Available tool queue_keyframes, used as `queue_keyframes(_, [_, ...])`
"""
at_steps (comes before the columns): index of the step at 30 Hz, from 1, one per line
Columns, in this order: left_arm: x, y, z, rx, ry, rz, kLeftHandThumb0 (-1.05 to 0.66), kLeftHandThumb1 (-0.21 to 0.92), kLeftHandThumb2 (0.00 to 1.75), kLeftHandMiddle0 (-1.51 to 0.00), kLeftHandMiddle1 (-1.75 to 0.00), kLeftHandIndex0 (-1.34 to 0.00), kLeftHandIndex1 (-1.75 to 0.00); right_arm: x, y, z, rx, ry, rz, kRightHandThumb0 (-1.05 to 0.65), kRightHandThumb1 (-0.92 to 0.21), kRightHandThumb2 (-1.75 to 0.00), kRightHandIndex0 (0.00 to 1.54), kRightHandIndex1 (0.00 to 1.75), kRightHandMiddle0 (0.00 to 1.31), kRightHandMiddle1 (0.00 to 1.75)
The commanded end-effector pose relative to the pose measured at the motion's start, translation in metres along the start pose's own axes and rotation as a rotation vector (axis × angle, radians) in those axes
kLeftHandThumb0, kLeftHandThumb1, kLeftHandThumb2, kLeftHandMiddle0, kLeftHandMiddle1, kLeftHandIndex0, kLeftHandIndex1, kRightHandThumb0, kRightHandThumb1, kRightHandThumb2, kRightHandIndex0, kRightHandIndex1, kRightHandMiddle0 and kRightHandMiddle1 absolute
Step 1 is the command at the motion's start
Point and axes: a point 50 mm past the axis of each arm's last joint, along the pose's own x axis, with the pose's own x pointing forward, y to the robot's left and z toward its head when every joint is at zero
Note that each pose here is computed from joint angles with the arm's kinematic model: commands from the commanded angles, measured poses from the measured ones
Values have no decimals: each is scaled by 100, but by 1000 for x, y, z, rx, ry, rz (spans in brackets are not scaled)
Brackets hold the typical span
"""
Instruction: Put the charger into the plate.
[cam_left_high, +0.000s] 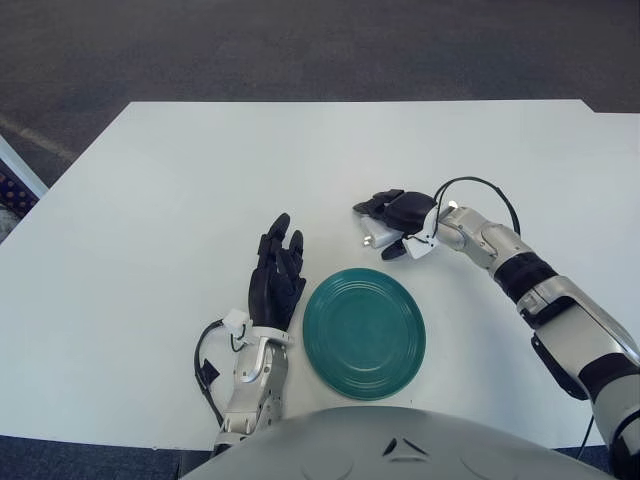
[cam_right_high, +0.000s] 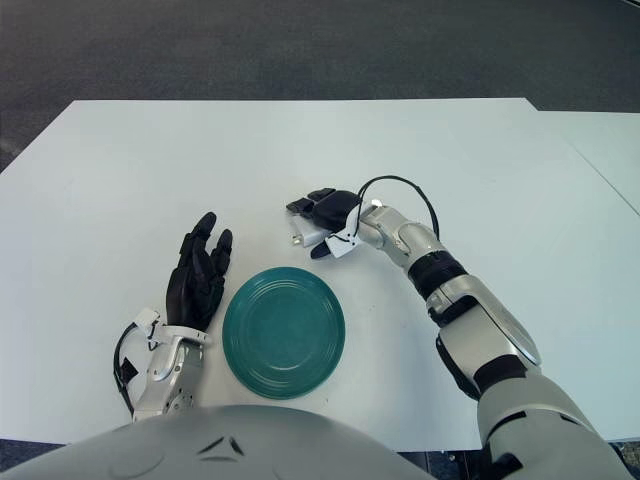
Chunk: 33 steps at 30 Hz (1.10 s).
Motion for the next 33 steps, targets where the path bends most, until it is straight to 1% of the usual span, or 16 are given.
queue_keyframes(1, [-10,-11,-24,-102,83,74,-86,92,76,-28,-2,0,-63,-2,18,-5,21,30,63,-79,-92,-57,18,2,0,30])
queue_keyframes(6, [-13,-17,-16,-118,59,60,-86,92,76,-29,-2,0,-65,-1,26,-7,37,49,72,-78,-92,-56,19,1,0,34])
queue_keyframes(10, [-13,-16,-16,-105,74,66,-86,92,75,-30,-3,0,-66,0,30,-7,36,58,73,-78,-92,-55,19,1,0,37])
queue_keyframes(15, [-15,-16,-15,-98,87,100,-83,92,77,-31,-3,0,-67,0,41,-10,23,70,55,-77,-92,-53,22,2,0,42])
queue_keyframes(18, [-16,-16,-14,-101,87,111,-82,92,78,-32,-3,0,-67,-3,49,-13,2,80,23,-76,-92,-52,26,3,0,50])
queue_keyframes(20, [-16,-15,-14,-105,85,115,-82,92,79,-32,-3,0,-67,-4,53,-15,-14,84,-3,-75,-92,-51,31,5,0,61])
queue_keyframes(21, [-16,-15,-14,-103,85,117,-82,92,79,-32,-3,0,-67,-5,55,-15,-30,83,-28,-75,-92,-51,32,5,0,63])
queue_keyframes(22, [-16,-14,-14,-101,85,118,-81,92,79,-32,-3,0,-67,-5,56,-15,-42,81,-47,-75,-92,-51,34,34,1,90])
queue_keyframes(23, [-16,-14,-14,-98,83,122,-81,92,80,-32,-3,0,-67,-6,56,-15,-82,70,-91,-75,-92,-51,31,59,1,109])
queue_keyframes(24, [-16,-14,-14,-96,83,124,-81,92,80,-32,-3,0,-67,-6,56,-14,-112,60,-121,-74,-92,-51,37,82,5,122])
queue_keyframes(25, [-16,-13,-14,-94,82,126,-80,92,81,-32,-3,0,-68,-7,56,-14,-146,47,-156,-74,-92,-52,47,115,13,141])
queue_keyframes(26, [-16,-13,-14,-94,82,127,-80,92,81,-33,-3,0,-68,-7,56,-14,-169,37,-179,-73,-92,-52,54,137,22,153])
queue_keyframes(27, [-16,-13,-14,-98,81,129,-80,92,81,-33,-3,0,-68,-8,56,-13,-218,13,-212,-73,-92,-52,57,144,25,158])
queue_keyframes(28, [-17,-13,-14,-102,80,129,-79,92,82,-33,-3,0,-69,-9,56,-12,-253,-6,-236,-71,-92,-53,63,155,37,164])
queue_keyframes(29, [-17,-13,-14,-104,77,128,-79,92,82,-34,-3,0,-69,-10,56,-12,-293,-31,-250,-69,-92,-54,68,162,45,168])
queue_keyframes(33, [-17,-12,-12,-99,66,119,-78,92,85,-35,-4,0,-72,-12,56,-12,-363,-89,-271,-64,-92,-58,84,172,65,173])
